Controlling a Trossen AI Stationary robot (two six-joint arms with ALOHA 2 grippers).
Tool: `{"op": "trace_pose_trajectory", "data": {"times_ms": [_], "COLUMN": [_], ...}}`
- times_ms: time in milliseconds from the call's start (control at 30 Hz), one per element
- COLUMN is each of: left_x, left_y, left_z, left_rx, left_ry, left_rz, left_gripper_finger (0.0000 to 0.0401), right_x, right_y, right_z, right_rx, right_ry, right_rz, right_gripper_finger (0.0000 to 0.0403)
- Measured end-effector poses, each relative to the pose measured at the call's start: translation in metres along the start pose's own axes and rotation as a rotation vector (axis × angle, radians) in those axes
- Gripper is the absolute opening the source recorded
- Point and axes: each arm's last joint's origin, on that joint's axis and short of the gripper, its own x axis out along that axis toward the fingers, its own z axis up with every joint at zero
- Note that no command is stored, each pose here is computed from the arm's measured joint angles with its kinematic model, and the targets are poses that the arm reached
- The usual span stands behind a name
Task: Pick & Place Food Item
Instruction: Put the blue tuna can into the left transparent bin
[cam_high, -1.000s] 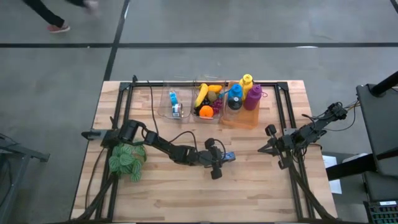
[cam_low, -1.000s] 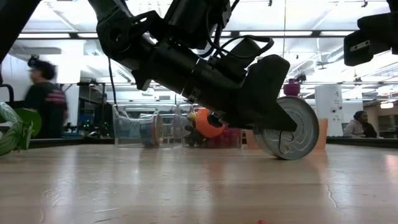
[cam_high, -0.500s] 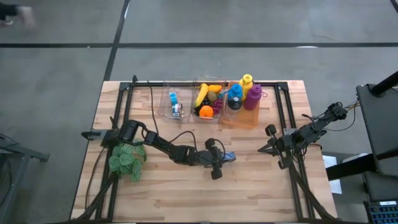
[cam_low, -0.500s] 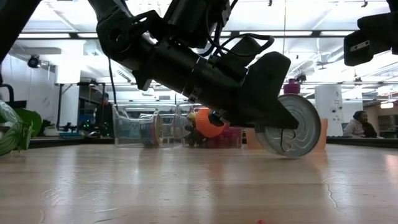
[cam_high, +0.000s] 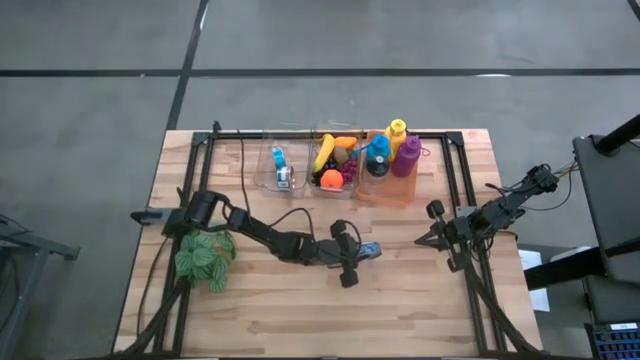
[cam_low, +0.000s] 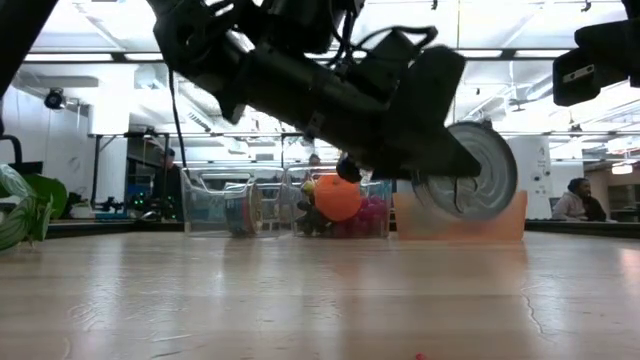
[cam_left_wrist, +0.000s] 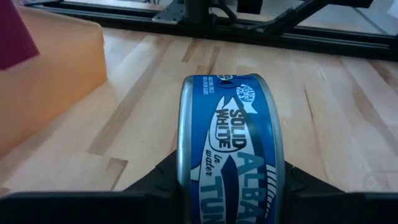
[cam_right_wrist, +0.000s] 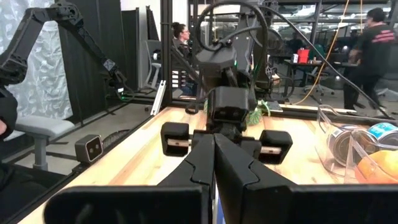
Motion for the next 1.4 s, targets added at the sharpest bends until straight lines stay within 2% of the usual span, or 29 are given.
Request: {"op": "trace_pose_trajectory", "data": {"times_ms": [367,800,1067,1233,1400], "left_x": [-0.031,-0.101,-0.139,-0.154,-0.156], "left_y": [0.004,0.024,0.056,0.091,0.128], "left_z": [0.038,0.088,0.106,0.113,0.116], "left_rx": [0.021,-0.083,-0.181,-0.3,-0.337], "left_ry": [0.031,0.1,0.141,0.164,0.192], "left_rz": [0.104,0.369,0.56,0.683,0.795], "left_gripper_finger": [0.0129,0.0129,0.0129,0.0129,0.0129], "right_x": [0.0,0.0,0.0,0.0,0.0], "right_y": [0.0,0.0,0.0,0.0,0.0], "right_z": [0.0,0.0,0.0,0.0,0.0], "right_rx": [0.001,0.0,0.0,0.0,0.0], "right_ry": [-0.002,0.001,0.001,0.001,0.0], "right_rz": [0.0,0.0,0.0,0.0,0.0], "right_gripper_finger": [0.0008,0.0008,0.0008,0.0008,0.0008]}}
